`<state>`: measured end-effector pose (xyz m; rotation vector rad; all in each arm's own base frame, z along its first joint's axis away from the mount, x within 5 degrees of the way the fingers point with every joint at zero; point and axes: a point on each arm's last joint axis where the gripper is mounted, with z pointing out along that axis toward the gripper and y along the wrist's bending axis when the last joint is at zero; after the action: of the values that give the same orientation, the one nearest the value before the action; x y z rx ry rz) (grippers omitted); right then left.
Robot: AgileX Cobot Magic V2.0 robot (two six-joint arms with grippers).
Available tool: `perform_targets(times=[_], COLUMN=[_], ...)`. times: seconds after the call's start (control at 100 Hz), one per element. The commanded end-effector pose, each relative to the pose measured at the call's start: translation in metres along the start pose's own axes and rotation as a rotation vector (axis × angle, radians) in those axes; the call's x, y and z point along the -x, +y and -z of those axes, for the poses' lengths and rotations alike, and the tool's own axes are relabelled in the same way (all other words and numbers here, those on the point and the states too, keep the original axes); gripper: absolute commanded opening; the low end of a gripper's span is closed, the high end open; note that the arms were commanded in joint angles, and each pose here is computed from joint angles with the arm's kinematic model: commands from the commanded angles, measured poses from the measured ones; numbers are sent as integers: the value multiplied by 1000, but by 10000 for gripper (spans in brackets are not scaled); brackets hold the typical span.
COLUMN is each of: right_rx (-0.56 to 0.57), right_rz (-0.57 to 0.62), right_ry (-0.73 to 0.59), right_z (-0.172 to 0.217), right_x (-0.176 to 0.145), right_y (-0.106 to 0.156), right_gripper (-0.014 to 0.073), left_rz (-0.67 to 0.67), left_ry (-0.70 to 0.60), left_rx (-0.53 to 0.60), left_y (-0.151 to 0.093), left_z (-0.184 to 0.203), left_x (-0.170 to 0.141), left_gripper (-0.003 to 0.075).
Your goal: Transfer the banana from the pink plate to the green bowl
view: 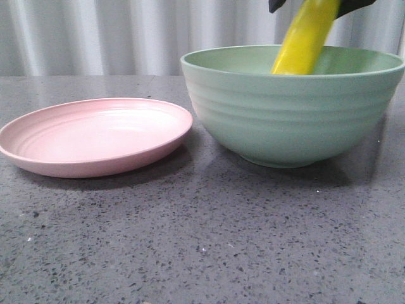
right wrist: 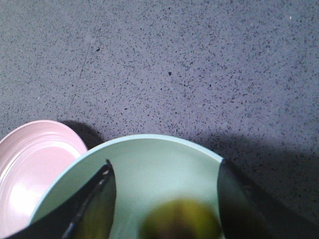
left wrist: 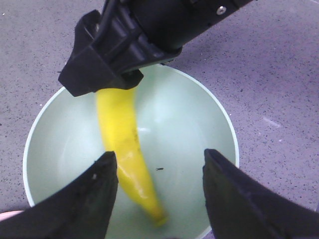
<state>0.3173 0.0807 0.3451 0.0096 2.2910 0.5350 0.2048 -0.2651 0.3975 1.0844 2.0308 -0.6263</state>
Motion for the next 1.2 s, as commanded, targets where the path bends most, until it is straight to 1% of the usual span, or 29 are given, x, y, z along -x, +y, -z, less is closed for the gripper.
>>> perform_targets(times=[0.0,0.14,0.22,0.26,0.29,0.34,0.37,0.39,0.44,0.5,0.52,0.64,0.75,0.89,1.0,1.1,1.19], right_rx=[15,-23,-24,-25,-26,-30,-33,-36,-38,-40,-40,-40,-44,-59,-81,-89,-86], right_rz=[29,94,113,124,134,149,158,166,176,187,187,193,204,248,311,312,300], right_ry=[-130,-190,-232,-240,-247,-250,-249,-253,-254,-261,-264,-281,-313,-422,-533,-625,-753], right_z=[19,26,39,45,50,57,61,64,71,79,82,96,105,120,134,144,158], right_x=[17,23,26,26,26,25,24,24,22,19,18,6,-11,-40,-66,-94,-117], right_y=[8,7,10,12,13,14,15,15,16,17,17,17,13,5,-3,-12,-19], right_gripper=[375,375,374,359,338,272,206,176,50,-66,-66,-64,-64,-64,-64,-64,-64], left_rz=[-4,-4,-4,-4,-4,-3,-3,-3,8,25,26,26,16,-14,-20,-12,-2], left_ry=[-126,-126,-126,-126,-128,-131,-133,-135,-138,-143,-145,-172,-229,-335,-397,-464,-509], left_rx=[-8,-8,-8,-8,-8,-8,-7,-7,-17,-32,-33,-31,-17,12,40,67,96], left_y=[-7,-7,-7,-7,-7,-7,-6,-6,-7,-9,-9,-10,-11,-12,-12,-12,-10], left_z=[22,22,22,22,22,23,23,23,23,24,25,32,46,67,79,90,94], left_x=[17,17,17,17,17,17,18,18,18,18,18,18,17,6,-17,-41,-72], left_gripper=[358,358,357,350,331,279,239,204,118,7,-24,-20,-20,-20,-20,-20,-20])
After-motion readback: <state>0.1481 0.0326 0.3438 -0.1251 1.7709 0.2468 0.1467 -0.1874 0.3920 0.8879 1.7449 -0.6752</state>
